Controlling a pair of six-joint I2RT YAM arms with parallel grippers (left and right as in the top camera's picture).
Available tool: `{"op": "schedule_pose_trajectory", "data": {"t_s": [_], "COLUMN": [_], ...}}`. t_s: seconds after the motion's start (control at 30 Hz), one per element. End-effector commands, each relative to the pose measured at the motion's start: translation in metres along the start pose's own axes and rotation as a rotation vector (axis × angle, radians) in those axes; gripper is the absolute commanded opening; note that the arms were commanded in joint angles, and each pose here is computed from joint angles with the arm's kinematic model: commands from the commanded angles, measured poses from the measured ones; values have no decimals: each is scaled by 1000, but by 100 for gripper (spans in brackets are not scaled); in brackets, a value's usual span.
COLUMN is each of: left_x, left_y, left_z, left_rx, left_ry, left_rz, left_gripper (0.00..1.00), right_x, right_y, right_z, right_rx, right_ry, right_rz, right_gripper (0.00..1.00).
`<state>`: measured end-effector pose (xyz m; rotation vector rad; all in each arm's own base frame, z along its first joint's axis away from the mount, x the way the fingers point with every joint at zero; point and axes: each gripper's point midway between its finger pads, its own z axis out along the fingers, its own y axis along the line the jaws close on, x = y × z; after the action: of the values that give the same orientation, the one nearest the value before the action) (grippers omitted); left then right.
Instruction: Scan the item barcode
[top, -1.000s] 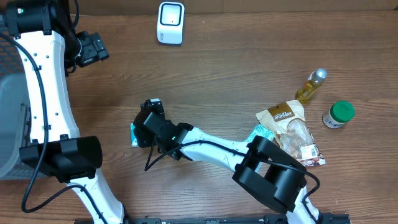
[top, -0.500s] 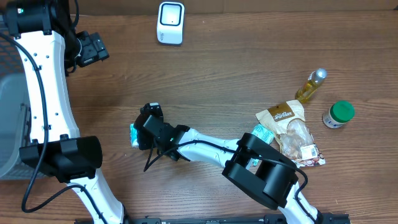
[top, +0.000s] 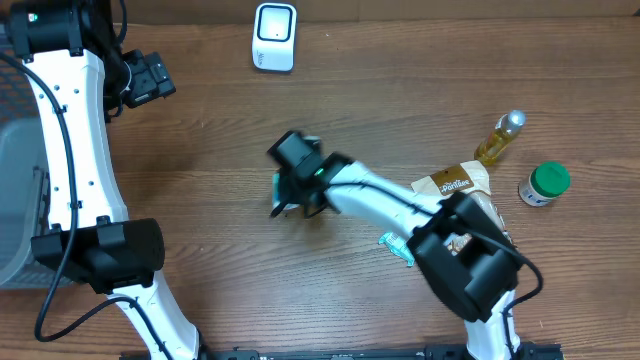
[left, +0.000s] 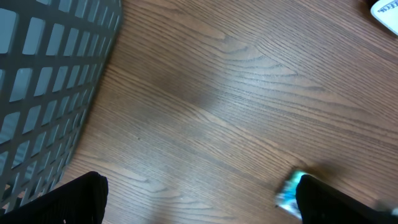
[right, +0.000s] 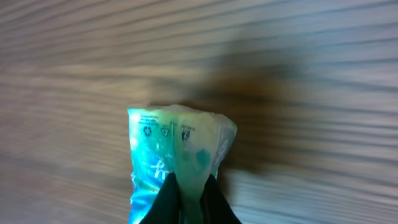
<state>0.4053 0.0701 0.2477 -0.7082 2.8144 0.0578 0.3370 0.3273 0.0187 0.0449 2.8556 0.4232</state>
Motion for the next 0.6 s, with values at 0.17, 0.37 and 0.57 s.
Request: {"op": "schedule_pose_trajectory", "data": {"t_s": [0.17,0.37,0.57], "left_x": [2,2,2], "left_y": [1,1,1], "left_z": [-8,-8,-8], "left_rx": [7,7,7], "left_ry": [-15,-16,-15], "left_rz": [4,4,4], "left_gripper": [100,100,100], "right_x": [23,42,36], "right_y": [-15,-39,-44], "right_z": [-17,-21,-19], "right_rx": [-88,1,38], "right_ry": [202,284,251], "right_rz": [-130,-208,-215], "right_gripper": [4,62,70]}}
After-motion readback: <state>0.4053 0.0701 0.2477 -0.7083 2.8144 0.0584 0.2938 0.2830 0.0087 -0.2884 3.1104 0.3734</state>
